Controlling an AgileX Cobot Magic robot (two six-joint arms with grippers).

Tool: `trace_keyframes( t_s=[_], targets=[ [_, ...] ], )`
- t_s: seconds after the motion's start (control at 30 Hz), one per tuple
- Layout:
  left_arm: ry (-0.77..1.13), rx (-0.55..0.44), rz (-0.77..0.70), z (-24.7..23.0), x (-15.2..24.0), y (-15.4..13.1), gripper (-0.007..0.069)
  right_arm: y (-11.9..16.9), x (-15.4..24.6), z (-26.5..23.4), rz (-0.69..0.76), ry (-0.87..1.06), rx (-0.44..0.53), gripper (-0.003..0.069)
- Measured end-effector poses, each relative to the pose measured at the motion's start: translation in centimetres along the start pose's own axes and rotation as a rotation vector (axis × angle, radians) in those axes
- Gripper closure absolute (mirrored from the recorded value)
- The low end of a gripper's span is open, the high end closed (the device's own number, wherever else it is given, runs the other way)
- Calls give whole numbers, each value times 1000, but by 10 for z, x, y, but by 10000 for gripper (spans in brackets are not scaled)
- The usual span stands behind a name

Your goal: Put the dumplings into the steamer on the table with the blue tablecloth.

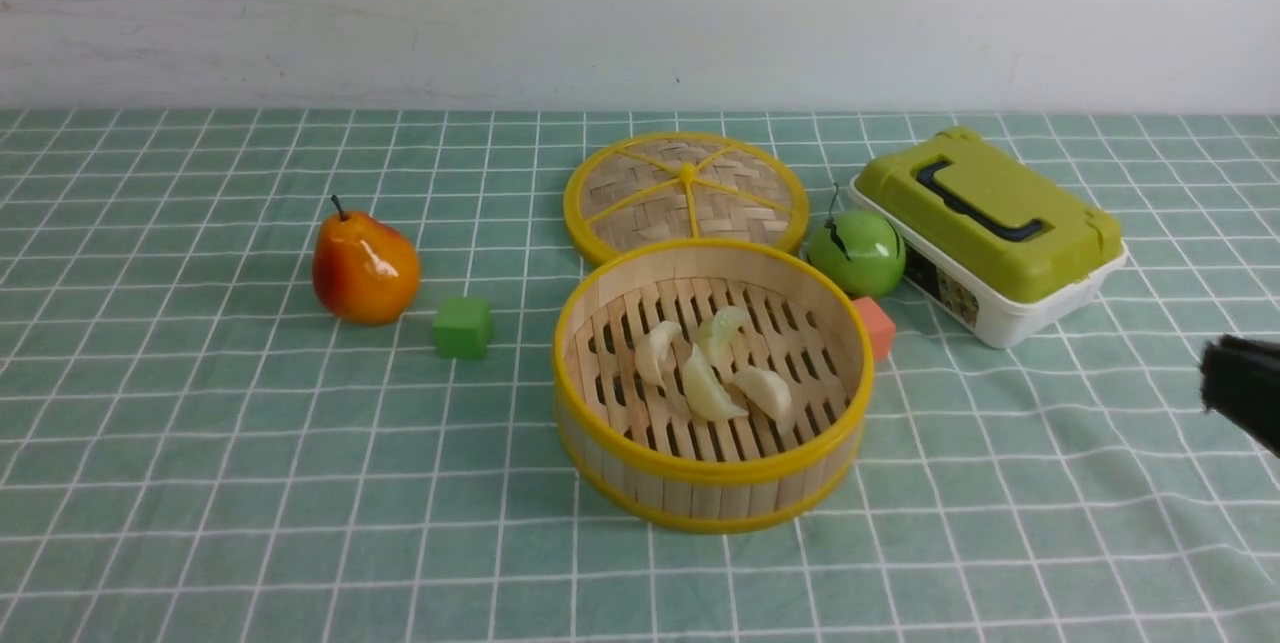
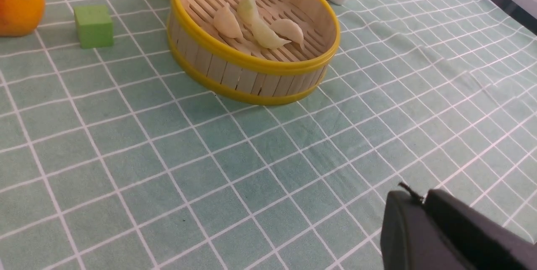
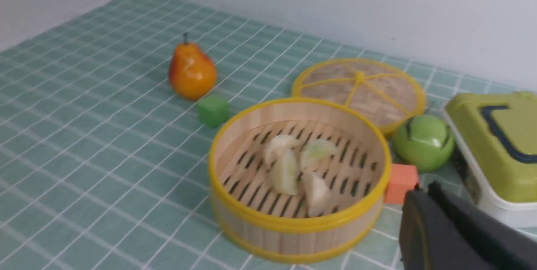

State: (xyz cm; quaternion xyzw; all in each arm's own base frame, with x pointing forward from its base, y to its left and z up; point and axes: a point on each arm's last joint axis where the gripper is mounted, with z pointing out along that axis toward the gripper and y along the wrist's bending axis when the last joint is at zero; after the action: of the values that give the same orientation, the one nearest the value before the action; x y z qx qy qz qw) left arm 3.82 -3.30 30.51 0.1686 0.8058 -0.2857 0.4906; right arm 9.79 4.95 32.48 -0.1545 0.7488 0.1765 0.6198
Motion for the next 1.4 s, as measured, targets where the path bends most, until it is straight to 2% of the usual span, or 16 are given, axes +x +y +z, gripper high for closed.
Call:
trace_keyframes(
  t_s=[0.13,0.27,0.43,0.6,1.4],
  targets=[
    [0,0,0,0,0,0,576,-14,35,-20,40,-74,145,670],
    [0,0,0,0,0,0,576,-26,79,-37,75,-108,348,670],
    [2,-1,0,0,0,0,568,-35,129,-39,177,-79,488,670],
    [2,-1,0,0,0,0,561,-36,156,-36,215,23,502,669],
    [3,-1,0,1,0,0,535,-35,158,-37,227,66,505,657]
  ],
)
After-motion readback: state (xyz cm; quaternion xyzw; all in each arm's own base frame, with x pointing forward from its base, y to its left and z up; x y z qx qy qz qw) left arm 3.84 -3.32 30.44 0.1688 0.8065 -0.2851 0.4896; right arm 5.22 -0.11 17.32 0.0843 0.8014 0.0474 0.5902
